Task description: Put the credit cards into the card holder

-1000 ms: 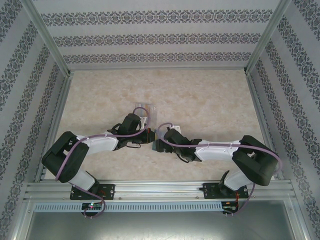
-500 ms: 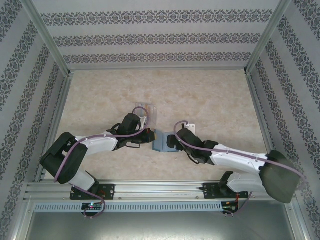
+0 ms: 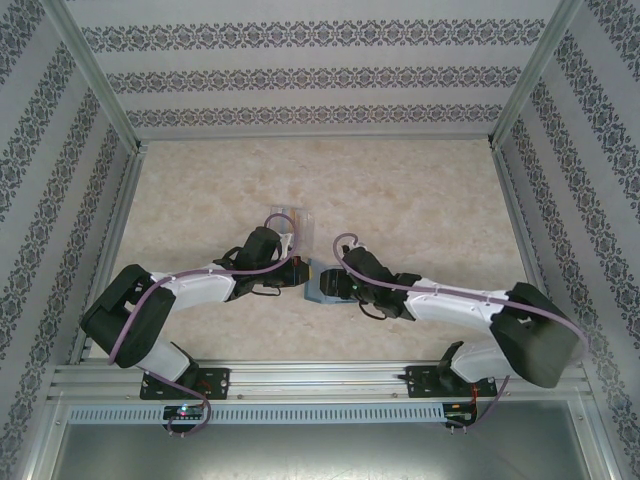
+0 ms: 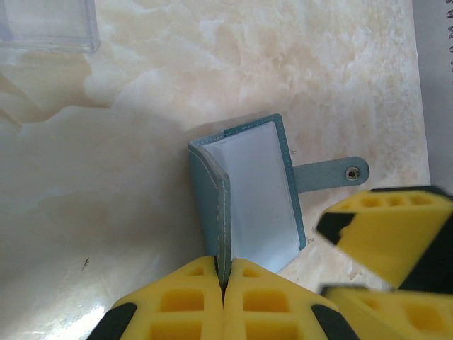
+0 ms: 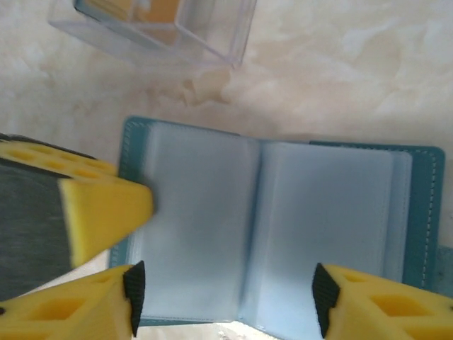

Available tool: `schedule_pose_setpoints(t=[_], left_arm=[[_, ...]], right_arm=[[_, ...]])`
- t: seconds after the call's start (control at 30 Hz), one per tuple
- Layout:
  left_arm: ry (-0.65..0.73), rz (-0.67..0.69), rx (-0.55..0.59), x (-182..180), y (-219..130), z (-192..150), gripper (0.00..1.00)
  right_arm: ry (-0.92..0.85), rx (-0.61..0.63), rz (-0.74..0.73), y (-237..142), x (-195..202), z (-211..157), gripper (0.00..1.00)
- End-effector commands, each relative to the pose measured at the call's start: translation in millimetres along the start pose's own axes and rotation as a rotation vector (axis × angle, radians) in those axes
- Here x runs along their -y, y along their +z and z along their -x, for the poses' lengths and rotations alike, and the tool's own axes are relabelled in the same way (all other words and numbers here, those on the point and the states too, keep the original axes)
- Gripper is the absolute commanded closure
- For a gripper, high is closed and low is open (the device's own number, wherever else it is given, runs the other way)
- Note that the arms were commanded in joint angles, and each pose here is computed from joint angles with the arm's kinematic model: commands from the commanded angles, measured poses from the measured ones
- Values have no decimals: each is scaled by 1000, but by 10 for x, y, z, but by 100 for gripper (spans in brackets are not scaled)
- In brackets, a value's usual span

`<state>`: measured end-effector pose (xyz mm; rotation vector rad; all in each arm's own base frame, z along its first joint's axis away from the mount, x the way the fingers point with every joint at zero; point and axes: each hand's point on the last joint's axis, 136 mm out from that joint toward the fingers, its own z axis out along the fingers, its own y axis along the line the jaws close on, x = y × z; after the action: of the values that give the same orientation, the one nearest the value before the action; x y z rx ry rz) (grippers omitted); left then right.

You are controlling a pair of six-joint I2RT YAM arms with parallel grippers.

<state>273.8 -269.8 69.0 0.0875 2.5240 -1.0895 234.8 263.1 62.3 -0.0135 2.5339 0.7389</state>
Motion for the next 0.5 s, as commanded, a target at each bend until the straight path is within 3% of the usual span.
schedule_pose_setpoints(t=[0.0, 0.03, 0.1, 0.17, 0.2, 0.4, 0.47], left_arm=[[6, 54, -12, -158, -5, -79, 100], [7, 60, -15, -177, -2, -90, 98], [8, 77, -13, -214, -1, -98, 84], [14, 111, -11, -280, -11, -101, 57], [15, 128, -11, -309, -18, -104, 52], [34, 181, 20, -377, -118, -82, 46], [41, 199, 27, -397, -159, -75, 39]], right_arm=[[-11, -53, 14, 114, -43, -2, 73], [-38, -69, -14, 136, -25, -26, 74], [-55, -90, -50, 165, 21, -55, 74], [-52, -115, -69, 205, 56, -82, 73], [-54, -127, -78, 225, 60, -87, 71], [-79, -198, -147, 336, 76, -137, 49], [-100, -223, -176, 365, 104, -168, 44]])
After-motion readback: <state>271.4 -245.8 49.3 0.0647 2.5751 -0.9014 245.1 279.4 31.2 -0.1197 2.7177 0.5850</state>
